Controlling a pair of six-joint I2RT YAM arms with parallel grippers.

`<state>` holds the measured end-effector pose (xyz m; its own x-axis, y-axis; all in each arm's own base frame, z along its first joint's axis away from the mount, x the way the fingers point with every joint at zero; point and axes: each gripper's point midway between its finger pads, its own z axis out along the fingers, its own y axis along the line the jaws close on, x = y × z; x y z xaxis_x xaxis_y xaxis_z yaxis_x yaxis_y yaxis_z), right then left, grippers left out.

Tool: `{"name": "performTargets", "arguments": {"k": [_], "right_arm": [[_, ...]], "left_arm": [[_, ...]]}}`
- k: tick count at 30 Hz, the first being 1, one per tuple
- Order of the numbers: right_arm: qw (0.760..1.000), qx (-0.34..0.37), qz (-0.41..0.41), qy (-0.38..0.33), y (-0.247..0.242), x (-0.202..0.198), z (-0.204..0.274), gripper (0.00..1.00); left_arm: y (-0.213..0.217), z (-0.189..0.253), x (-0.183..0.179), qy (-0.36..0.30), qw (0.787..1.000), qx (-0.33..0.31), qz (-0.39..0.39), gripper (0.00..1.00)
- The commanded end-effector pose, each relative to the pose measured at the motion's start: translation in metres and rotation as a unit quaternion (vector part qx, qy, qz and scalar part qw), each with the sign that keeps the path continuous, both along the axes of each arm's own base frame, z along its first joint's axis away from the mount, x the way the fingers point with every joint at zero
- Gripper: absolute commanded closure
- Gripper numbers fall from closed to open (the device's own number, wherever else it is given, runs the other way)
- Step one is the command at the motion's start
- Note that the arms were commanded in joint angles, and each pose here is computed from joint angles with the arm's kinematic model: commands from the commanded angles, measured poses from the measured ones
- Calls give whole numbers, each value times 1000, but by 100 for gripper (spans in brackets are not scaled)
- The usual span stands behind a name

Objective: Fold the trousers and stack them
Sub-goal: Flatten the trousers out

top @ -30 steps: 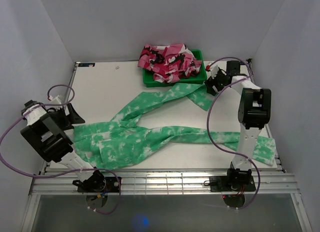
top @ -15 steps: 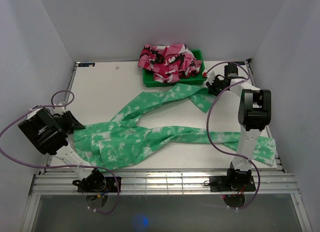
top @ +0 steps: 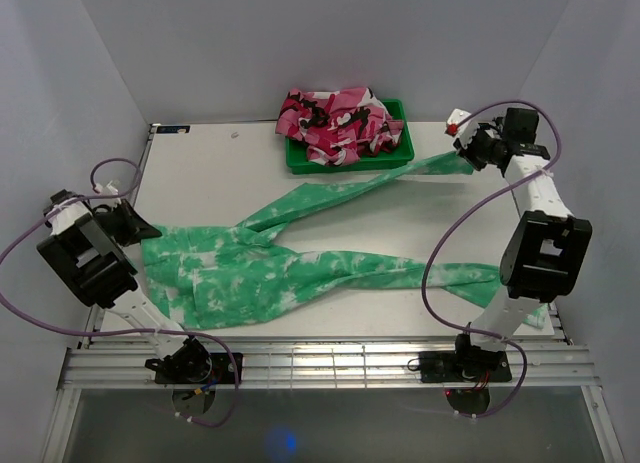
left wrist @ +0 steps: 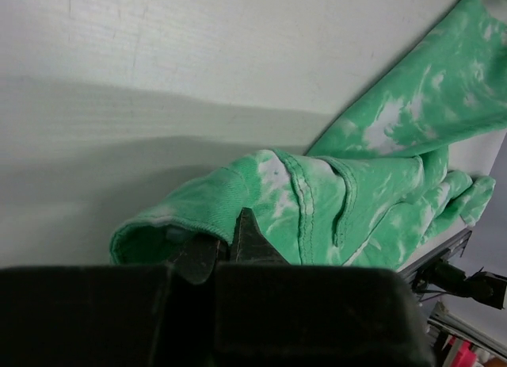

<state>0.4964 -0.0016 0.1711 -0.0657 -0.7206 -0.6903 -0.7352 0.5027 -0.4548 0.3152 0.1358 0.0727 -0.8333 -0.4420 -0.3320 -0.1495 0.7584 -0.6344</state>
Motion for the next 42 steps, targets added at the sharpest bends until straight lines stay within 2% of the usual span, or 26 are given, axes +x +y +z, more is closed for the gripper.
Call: {"name": "performTargets", "arguments": {"k": [1,3,7,11,16,21,24,29,32,37,42], "right_arm": [[997,-28,6,-68,-24,-12,48,92],[993,-56,18,-100,-36,-24,67,92],[983,-121,52,-126,-48,-69,59,92],[975,-187,79,-93,-57,-128,-4,92],[975,-215,36,-29,-101,-158,-46,92],[978,-207,1,18,-133,-165,-64,92],[980,-196,-11,20,-138,-163,-56,92],[982,-185,-39,-4,-150,-150,-25,92],[982,-177,-61,-2,-164,-141,-17,92],[982,-168,-80,26,-173,-128,-25,92],[978,-174,-107,36,-174,-100,-38,92]], "left_arm": [[12,41,35,-86,995,40,-15,100],[15,53,47,-109,992,53,-23,100],[12,69,62,-143,986,73,-43,100],[19,62,59,-143,981,117,-60,100],[32,36,28,-128,971,176,-100,100],[47,2,1,-118,955,238,-135,100],[50,9,1,-159,938,274,-144,100],[40,54,15,-264,906,295,-153,100],[41,59,17,-287,886,325,-164,100],[59,40,22,-251,898,325,-156,100],[68,40,44,-254,907,311,-126,100]]}}
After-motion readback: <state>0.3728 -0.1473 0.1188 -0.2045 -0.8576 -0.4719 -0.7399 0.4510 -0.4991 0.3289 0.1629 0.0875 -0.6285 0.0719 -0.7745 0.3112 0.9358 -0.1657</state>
